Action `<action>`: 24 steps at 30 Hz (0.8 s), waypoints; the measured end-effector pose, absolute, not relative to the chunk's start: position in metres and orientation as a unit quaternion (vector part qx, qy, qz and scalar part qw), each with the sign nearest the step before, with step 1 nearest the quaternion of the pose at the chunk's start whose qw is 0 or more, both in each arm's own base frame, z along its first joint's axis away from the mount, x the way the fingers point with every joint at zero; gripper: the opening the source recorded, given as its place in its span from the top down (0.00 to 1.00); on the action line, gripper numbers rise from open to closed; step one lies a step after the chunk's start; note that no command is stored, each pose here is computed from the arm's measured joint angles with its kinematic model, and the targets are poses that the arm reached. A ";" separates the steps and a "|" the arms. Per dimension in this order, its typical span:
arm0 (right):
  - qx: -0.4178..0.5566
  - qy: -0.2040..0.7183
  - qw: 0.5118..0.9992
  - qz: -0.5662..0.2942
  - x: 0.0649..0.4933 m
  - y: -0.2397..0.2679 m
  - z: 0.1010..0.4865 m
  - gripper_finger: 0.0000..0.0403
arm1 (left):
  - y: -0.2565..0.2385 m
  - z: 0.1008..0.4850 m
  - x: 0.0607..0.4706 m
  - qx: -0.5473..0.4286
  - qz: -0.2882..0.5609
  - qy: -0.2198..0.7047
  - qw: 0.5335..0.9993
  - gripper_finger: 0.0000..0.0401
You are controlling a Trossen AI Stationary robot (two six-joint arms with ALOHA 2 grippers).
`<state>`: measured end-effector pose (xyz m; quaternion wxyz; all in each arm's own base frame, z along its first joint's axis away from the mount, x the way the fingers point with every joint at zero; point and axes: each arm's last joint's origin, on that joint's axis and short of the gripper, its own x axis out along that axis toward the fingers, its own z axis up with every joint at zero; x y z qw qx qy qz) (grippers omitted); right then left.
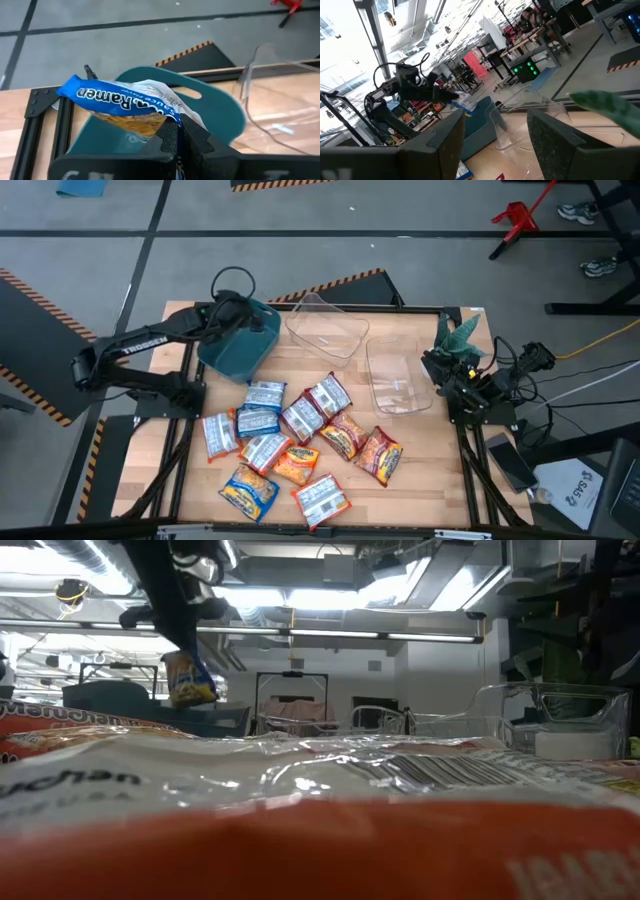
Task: Sort Maruchan noodles
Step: Put the blue noodle pack into the blue bin
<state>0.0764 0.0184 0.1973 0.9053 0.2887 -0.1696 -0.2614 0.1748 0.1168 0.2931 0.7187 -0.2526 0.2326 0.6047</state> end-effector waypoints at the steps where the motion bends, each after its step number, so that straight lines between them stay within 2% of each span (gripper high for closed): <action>1: 0.289 -0.170 0.905 -0.261 0.076 0.018 0.197 0.49 | 0.119 0.291 0.176 -0.248 0.605 0.240 0.717 1.00; 17: 0.289 -0.169 0.905 -0.262 0.076 0.018 0.197 0.49 | 0.131 0.250 0.192 -0.266 0.595 0.371 0.662 1.00; 24: 0.288 -0.169 0.905 -0.263 0.076 0.018 0.197 0.49 | 0.130 0.242 0.196 -0.267 0.584 0.399 0.654 1.00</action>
